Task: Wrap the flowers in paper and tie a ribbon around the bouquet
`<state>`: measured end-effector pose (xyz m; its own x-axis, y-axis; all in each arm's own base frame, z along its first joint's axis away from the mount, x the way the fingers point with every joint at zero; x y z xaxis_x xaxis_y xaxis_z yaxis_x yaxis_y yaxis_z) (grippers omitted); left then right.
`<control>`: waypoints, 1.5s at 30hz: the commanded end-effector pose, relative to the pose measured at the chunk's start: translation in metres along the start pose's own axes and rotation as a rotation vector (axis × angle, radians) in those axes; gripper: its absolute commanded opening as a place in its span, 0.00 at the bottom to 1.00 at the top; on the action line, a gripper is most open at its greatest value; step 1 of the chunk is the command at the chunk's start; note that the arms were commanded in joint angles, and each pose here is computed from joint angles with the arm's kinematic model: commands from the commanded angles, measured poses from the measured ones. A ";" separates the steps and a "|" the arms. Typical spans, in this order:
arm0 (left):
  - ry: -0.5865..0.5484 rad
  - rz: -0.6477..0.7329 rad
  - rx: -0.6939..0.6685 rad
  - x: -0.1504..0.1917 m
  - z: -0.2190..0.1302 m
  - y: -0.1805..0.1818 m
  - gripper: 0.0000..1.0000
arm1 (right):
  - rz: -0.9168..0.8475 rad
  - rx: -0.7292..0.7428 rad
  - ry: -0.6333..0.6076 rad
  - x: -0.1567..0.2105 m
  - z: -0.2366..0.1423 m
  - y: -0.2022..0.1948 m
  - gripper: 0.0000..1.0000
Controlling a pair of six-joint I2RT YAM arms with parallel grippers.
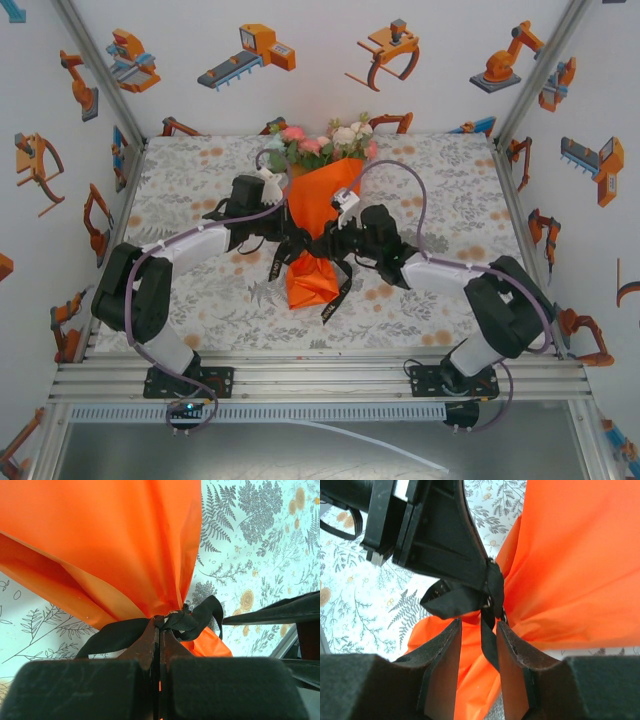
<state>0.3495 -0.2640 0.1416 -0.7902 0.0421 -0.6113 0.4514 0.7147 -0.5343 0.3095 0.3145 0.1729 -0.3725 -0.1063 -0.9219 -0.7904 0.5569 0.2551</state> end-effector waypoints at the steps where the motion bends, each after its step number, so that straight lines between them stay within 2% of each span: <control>1: -0.029 0.009 0.038 -0.007 -0.006 -0.010 0.00 | -0.021 0.007 -0.043 -0.017 0.014 -0.009 0.36; 5: -0.027 0.008 0.041 -0.006 -0.007 -0.011 0.00 | -0.016 -0.020 -0.041 -0.019 0.025 -0.013 0.35; 11: -0.031 0.010 0.044 -0.007 -0.008 -0.011 0.00 | 0.006 0.007 -0.028 -0.014 0.033 -0.022 0.24; 21: -0.034 0.036 0.120 -0.009 -0.009 -0.024 0.00 | 0.012 0.021 -0.016 -0.010 0.048 -0.030 0.30; 23: -0.028 0.041 0.132 -0.008 -0.009 -0.026 0.00 | 0.008 0.022 -0.020 -0.012 0.050 -0.030 0.30; 26: -0.029 0.050 0.164 -0.009 -0.010 -0.032 0.00 | 0.015 0.020 -0.037 -0.016 0.053 -0.030 0.24; 33: -0.024 0.066 0.168 -0.007 -0.016 -0.038 0.19 | 0.054 0.093 -0.086 -0.018 0.051 -0.041 0.00; 35: -0.038 0.074 0.158 -0.008 -0.023 -0.040 0.23 | 0.060 0.129 -0.091 -0.016 0.047 -0.045 0.00; 40: -0.133 0.090 0.079 -0.023 -0.050 -0.039 0.42 | 0.044 0.117 -0.126 -0.012 0.036 -0.039 0.00; 43: -0.214 0.043 -0.042 -0.038 -0.066 -0.023 0.48 | 0.013 0.087 -0.141 -0.002 0.029 -0.032 0.00; 45: -0.221 0.013 -0.116 -0.043 -0.066 -0.007 0.48 | -0.011 0.063 -0.153 0.004 0.024 -0.026 0.00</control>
<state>0.3375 -0.2476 0.2165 -0.6652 -0.0424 -0.7454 0.5149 0.6969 -0.4992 0.3470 0.3170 0.1240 -0.4086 -0.0462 -0.9116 -0.7104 0.6431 0.2858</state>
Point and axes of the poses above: each hand's point on the last joint's axis, 136 mm out from that joint toward the fingers, its own z axis out along the fingers, its own y axis along the line the jaws close on, x = y × z, the point moved 2 cm from there along -z, back along the fingers, and after that the axes turned 1 degree about -z, right-handed, at the moved point
